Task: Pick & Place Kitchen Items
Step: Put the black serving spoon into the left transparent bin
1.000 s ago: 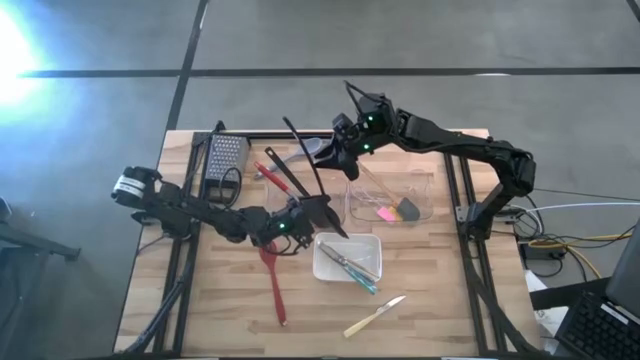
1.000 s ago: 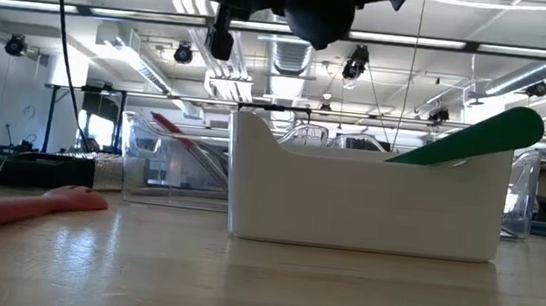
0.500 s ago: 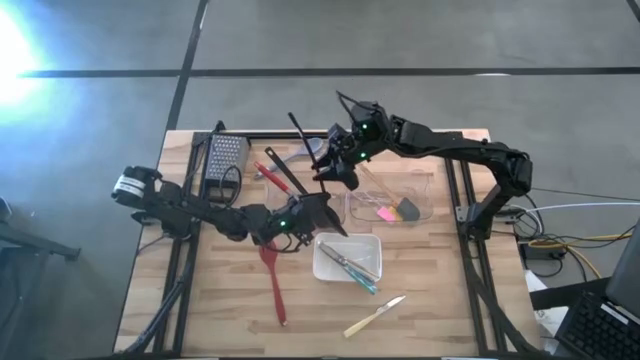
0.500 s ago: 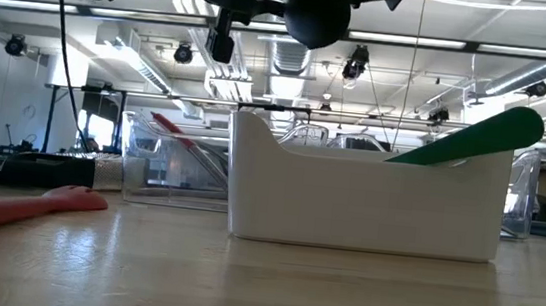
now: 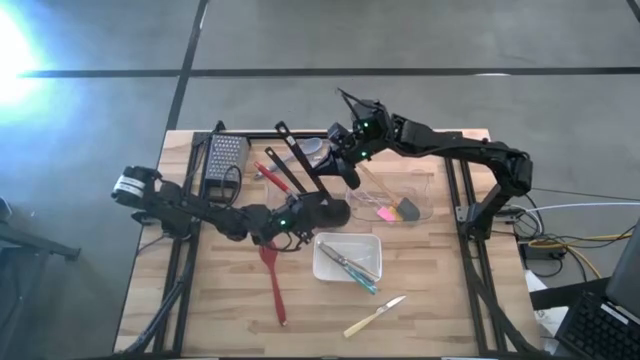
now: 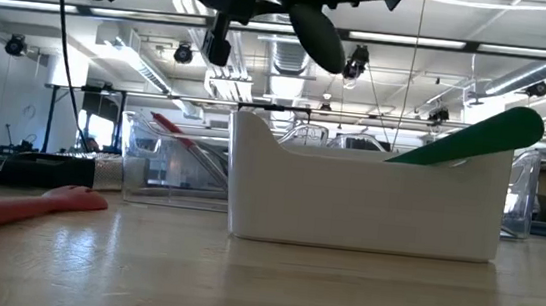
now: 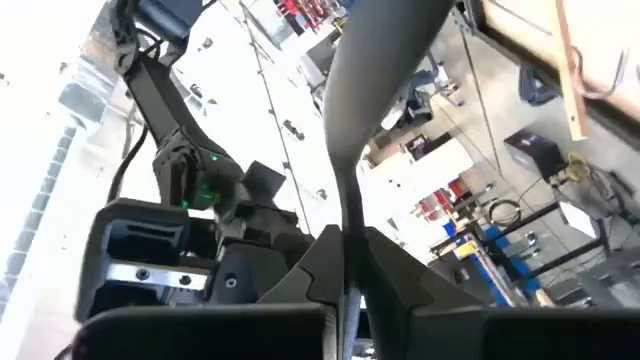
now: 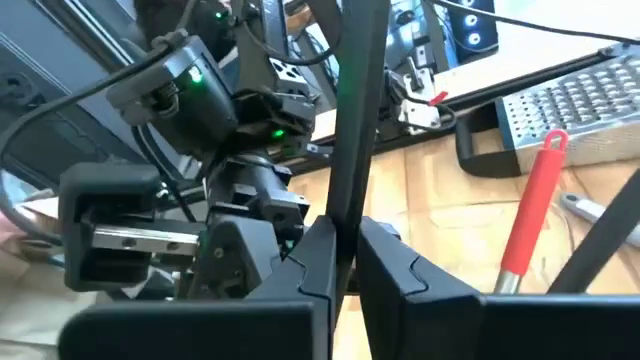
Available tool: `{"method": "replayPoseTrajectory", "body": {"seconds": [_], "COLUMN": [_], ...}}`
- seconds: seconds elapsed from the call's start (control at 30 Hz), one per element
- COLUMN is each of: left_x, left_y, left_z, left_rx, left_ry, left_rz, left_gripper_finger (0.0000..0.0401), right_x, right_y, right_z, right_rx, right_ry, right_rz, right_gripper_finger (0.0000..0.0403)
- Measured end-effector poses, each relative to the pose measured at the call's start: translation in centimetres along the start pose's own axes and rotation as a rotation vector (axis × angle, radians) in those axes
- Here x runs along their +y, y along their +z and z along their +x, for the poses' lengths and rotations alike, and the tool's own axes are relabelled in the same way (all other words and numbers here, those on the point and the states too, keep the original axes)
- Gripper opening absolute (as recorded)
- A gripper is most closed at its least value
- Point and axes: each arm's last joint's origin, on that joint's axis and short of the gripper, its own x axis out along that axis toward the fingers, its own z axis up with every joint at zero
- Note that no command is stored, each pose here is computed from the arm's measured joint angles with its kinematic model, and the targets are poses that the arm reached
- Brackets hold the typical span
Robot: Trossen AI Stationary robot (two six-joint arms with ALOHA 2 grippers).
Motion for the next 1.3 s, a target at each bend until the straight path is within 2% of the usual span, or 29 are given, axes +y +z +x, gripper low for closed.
{"method": "replayPoseTrajectory", "body": {"seconds": [0.07,0.3,0.4,0.5,0.63,0.7,1.07,1.23,1.3], "left_x": [-0.1,-0.2,-0.4,-0.7,-0.5,0.0,2.4,2.7,2.9], "left_y": [0.1,-0.4,-0.7,-1.0,-1.7,-2.2,-7.0,-9.6,-10.6], "left_z": [0.0,-0.1,0.2,0.5,0.3,-0.2,-5.7,-7.5,-8.0], "left_rx": [0.0,0.098,0.098,0.115,0.217,0.26,0.271,0.297,0.308], "left_ry": [-0.012,-0.078,-0.074,-0.079,-0.133,-0.138,-0.013,0.037,0.057], "left_rz": [-0.021,-0.137,-0.15,-0.174,-0.198,-0.252,-0.492,-0.577,-0.609], "left_gripper_finger": [0.003,0.0133,0.0151,0.0154,0.0152,0.0153,0.0152,0.0148,0.0146], "right_x": [-0.1,-0.2,-0.3,-0.5,-1.0,-1.3,-3.3,-4.2,-4.5], "right_y": [-0.1,0.0,0.0,0.0,-0.2,-0.3,-1.2,0.4,0.8], "right_z": [0.0,-0.1,0.0,0.0,0.0,0.1,2.3,3.9,4.6], "right_rx": [0.002,-0.013,-0.016,-0.026,-0.019,-0.01,0.029,0.032,0.077], "right_ry": [-0.015,-0.068,-0.092,-0.138,-0.218,-0.235,-0.245,-0.239,-0.25], "right_rz": [0.005,-0.019,-0.031,-0.042,-0.048,-0.049,0.023,0.056,0.081], "right_gripper_finger": [0.0015,0.0011,0.0011,0.0011,0.0011,0.0011,0.0011,0.0011,0.0011]}}
